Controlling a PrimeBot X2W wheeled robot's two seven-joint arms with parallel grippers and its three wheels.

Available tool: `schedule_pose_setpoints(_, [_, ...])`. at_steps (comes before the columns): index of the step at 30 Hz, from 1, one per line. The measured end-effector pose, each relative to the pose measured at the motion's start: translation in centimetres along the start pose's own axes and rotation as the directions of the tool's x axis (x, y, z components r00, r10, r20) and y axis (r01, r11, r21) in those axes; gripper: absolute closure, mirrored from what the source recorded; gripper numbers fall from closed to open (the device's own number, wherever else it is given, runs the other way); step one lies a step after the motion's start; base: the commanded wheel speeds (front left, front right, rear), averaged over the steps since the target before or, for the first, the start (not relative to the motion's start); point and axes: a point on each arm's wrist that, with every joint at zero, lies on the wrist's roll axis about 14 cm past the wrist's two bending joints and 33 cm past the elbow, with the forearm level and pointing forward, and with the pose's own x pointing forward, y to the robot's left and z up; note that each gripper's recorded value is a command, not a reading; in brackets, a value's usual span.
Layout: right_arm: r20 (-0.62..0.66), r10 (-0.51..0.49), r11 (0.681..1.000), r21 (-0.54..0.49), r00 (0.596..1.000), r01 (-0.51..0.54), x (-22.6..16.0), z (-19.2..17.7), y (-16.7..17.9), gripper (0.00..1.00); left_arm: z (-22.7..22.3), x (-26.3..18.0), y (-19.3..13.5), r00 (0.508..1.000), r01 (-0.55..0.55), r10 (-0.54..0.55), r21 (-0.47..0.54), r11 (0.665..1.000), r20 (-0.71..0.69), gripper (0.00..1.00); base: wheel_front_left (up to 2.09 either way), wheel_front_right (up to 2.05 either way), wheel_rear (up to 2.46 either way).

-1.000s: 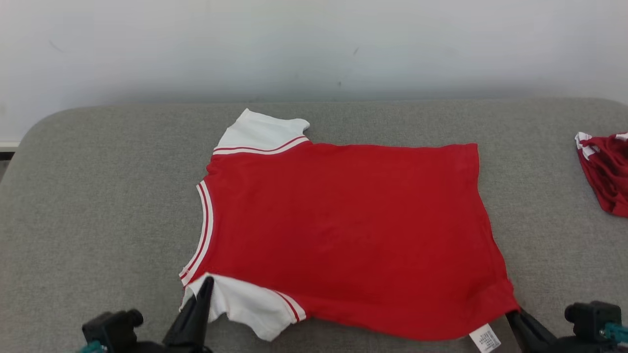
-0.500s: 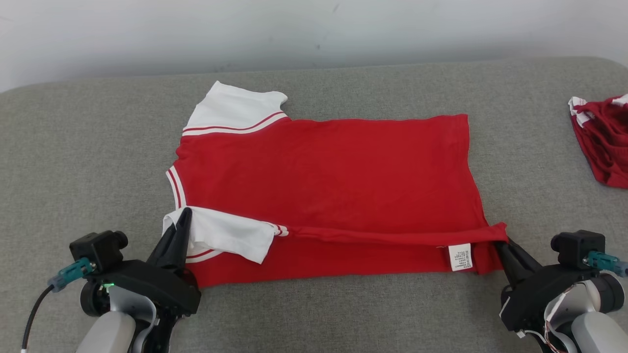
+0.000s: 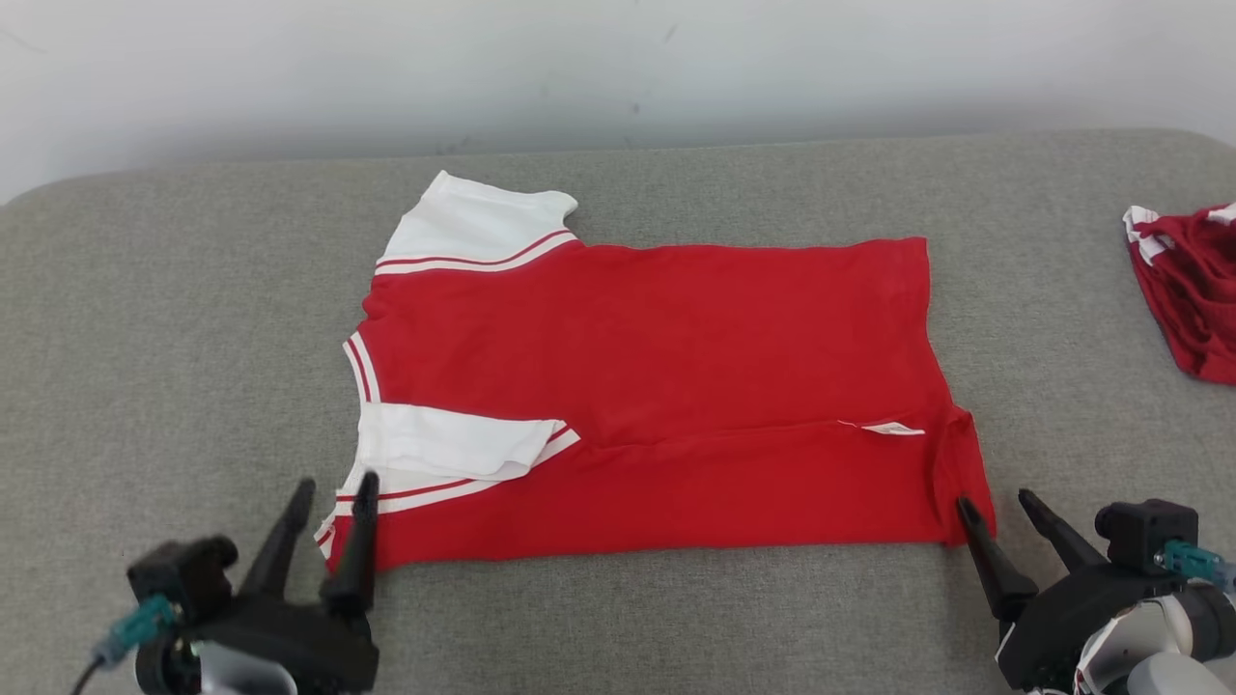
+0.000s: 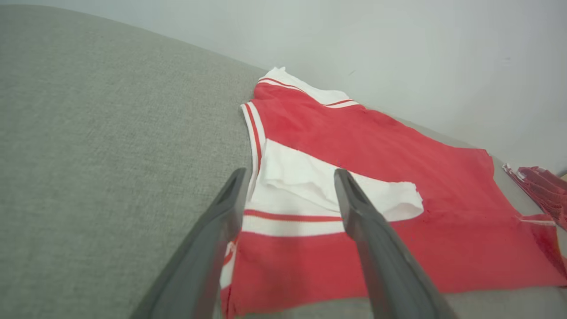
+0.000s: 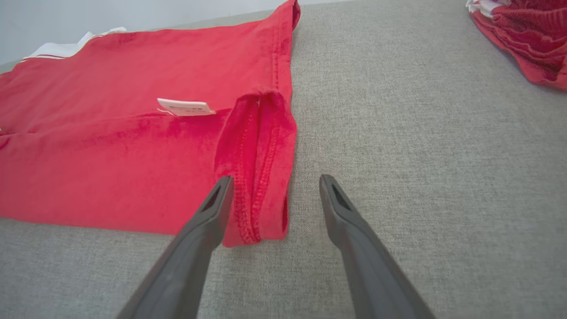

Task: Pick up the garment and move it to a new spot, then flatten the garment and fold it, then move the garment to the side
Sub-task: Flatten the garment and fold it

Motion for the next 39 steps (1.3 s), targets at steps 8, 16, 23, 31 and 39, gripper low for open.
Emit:
schedule_pose_setpoints(8, [-0.028, 0.01, 1.0, 0.026, 1.0, -0.01, 0.4, -1.5, 0.8, 0.0, -3.8, -3.2, 1.6, 0.993, -0.057, 0.058, 0.013, 0.998, -0.102, 0.0, 0.0, 0.0, 0.0])
schedule_pose_setpoints(16, [-0.038, 0.028, 0.999, 0.024, 0.999, -0.027, 1.3, -1.8, 1.5, 0.0, -5.8, -3.1, 2.6, 0.981, -0.093, 0.099, 0.043, 0.995, -0.167, 0.0, 0.0, 0.0, 0.0])
schedule_pose_setpoints(23, [-0.052, 0.031, 0.999, 0.026, 0.998, -0.03, 2.1, -2.4, 2.0, 1.0, -6.6, -2.1, 2.4, 0.978, -0.089, 0.094, 0.037, 0.995, -0.186, 1.0, 0.0, 0.0, 0.0])
schedule_pose_setpoints(31, [0.008, 0.033, 0.999, 0.029, 0.999, -0.033, 1.5, -1.6, 2.3, 1.0, -5.2, -2.6, 1.8, 0.987, -0.075, 0.077, 0.018, 0.997, -0.145, 1.0, 0.0, 0.0, 0.0])
schedule_pose_setpoints(39, [0.036, 0.032, 0.998, 0.055, 0.999, -0.034, -1.7, -1.7, 2.1, 1.0, -4.9, -7.1, 1.5, 0.989, -0.108, 0.104, -0.03, 0.994, -0.108, 1.0, 0.0, 0.0, 0.0])
